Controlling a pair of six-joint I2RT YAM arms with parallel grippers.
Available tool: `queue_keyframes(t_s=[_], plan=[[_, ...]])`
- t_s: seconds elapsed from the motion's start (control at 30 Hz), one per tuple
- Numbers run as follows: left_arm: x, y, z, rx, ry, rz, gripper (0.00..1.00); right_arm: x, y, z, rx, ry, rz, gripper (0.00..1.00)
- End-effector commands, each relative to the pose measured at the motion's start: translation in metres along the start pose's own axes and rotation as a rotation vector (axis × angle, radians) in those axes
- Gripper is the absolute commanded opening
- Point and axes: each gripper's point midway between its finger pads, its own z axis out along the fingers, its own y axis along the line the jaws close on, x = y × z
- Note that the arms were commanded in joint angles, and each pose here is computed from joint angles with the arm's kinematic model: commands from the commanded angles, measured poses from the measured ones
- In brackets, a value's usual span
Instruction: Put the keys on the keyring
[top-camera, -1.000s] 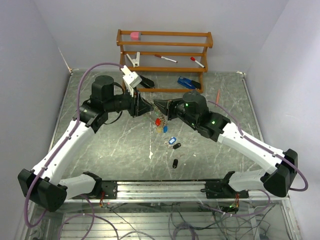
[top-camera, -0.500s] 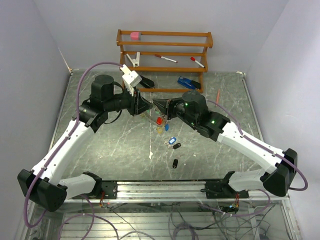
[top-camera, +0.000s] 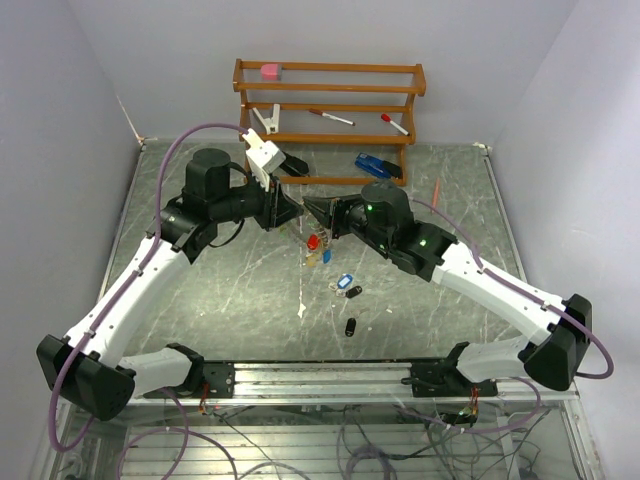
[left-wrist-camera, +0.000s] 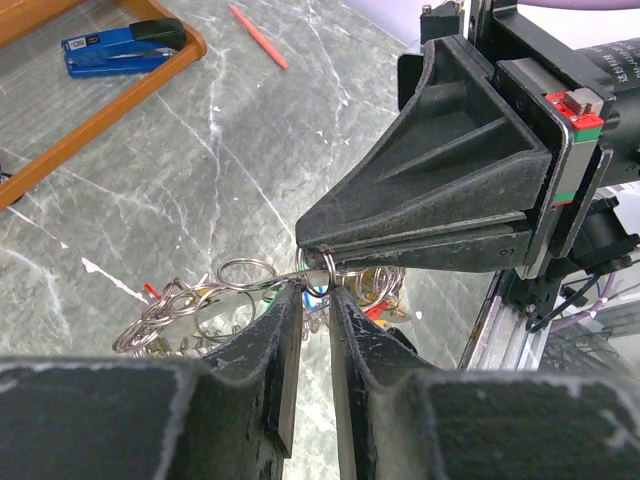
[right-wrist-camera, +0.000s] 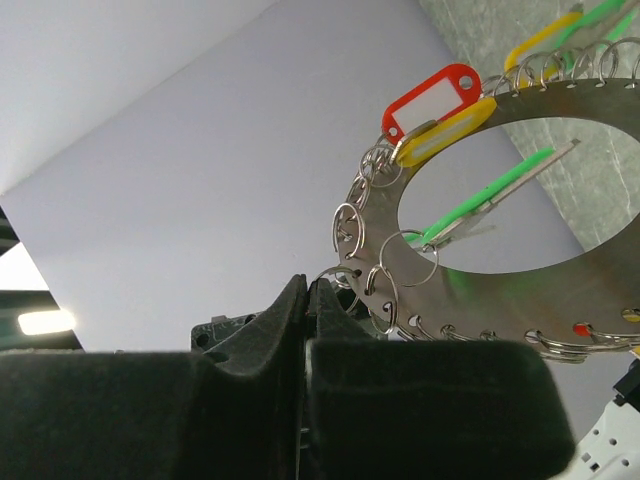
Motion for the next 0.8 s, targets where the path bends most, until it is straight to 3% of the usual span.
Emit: queue_keyframes(t_s=[0.0, 0.43, 0.77], plan=[[-0.016, -0.001, -0.001, -0.014, -0.033, 0.039, 0.26, 0.023, 0.033, -0.010, -0.097, 0.072, 0.039, 0.00], [-0.020, -0.007, -0.002, 0.014, -0.045, 0.052, 0.08, 0.028, 0.029, -0.009, -0.092, 0.083, 0.050, 0.00], [-0.017, -0.006, -0.004, 0.005, -0.035, 0.049, 0.10, 0.023, 0.033, -0.014, -0.101, 0.052, 0.043, 0.00]])
